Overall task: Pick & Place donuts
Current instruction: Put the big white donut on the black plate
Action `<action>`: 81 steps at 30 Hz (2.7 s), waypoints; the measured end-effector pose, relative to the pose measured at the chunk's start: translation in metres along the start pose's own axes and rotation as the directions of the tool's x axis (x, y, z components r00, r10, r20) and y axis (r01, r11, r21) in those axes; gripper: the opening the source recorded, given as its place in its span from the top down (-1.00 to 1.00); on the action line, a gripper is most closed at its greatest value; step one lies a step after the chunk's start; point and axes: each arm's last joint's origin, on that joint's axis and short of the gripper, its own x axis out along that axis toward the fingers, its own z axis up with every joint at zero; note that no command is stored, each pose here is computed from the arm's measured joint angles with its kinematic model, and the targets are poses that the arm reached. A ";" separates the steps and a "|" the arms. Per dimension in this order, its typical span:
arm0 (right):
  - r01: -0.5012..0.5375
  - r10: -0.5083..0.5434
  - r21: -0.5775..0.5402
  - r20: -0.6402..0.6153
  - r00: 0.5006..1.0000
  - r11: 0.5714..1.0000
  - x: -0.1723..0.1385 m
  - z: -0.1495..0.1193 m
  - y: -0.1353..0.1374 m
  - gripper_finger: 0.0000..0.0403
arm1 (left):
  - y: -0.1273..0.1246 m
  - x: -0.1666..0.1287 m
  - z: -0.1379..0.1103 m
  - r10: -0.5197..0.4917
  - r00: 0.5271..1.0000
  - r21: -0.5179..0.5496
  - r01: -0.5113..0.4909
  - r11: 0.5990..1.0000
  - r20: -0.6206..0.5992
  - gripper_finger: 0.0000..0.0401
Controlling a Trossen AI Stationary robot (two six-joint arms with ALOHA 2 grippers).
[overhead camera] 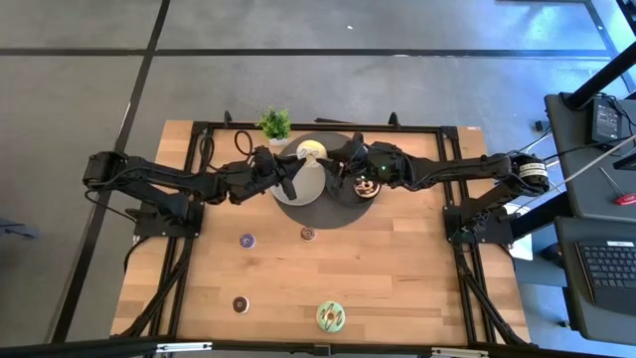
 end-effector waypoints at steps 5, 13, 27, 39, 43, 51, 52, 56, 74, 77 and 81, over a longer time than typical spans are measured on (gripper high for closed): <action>0.011 -0.011 0.014 -0.003 1.000 1.000 0.000 0.000 -0.002 0.50 | 0.001 -0.003 0.004 0.012 1.000 -0.001 -0.012 1.000 0.007 0.40; 0.013 0.026 0.125 -0.305 0.952 0.992 -0.021 -0.012 -0.023 0.51 | 0.017 -0.031 0.023 0.116 0.990 0.038 -0.113 0.993 -0.079 0.18; 0.072 0.152 0.286 -0.686 0.711 0.956 0.002 -0.084 -0.071 0.51 | 0.025 -0.045 0.033 0.067 0.988 -0.065 -0.077 0.995 -0.140 0.18; 0.081 0.136 0.248 -0.744 0.654 0.965 0.016 -0.111 -0.073 0.51 | 0.026 -0.045 0.030 0.027 0.981 -0.109 -0.049 0.993 -0.193 0.18; 0.090 0.112 0.225 -0.746 0.657 0.970 0.016 -0.111 -0.074 0.51 | 0.026 -0.045 0.030 0.028 0.981 -0.109 -0.049 0.993 -0.192 0.17; 0.073 0.110 0.208 -0.746 0.656 0.975 0.016 -0.111 -0.074 0.42 | 0.026 -0.045 0.030 0.028 0.981 -0.108 -0.050 0.993 -0.192 0.19; 0.073 0.109 0.207 -0.746 0.657 0.976 0.016 -0.111 -0.074 0.38 | 0.026 -0.045 0.030 0.028 0.981 -0.109 -0.050 0.993 -0.192 0.19; 0.086 0.092 0.197 -0.746 0.659 0.977 0.016 -0.111 -0.076 0.19 | 0.026 -0.045 0.030 0.028 0.981 -0.108 -0.050 0.993 -0.192 0.17; 0.203 -0.110 0.005 -0.827 0.551 0.979 0.012 -0.084 -0.086 -0.40 | 0.027 -0.046 0.026 0.015 0.971 -0.123 -0.046 0.991 -0.238 0.17; 0.186 -0.119 -0.018 -0.825 0.552 0.982 0.013 -0.068 -0.085 -0.41 | 0.028 -0.046 0.024 0.026 0.965 -0.141 -0.065 0.988 -0.261 0.17; 0.173 -0.144 -0.052 -0.807 0.573 0.983 0.016 -0.059 -0.085 -0.41 | 0.030 -0.047 0.021 0.042 0.956 -0.155 -0.091 0.984 -0.291 0.17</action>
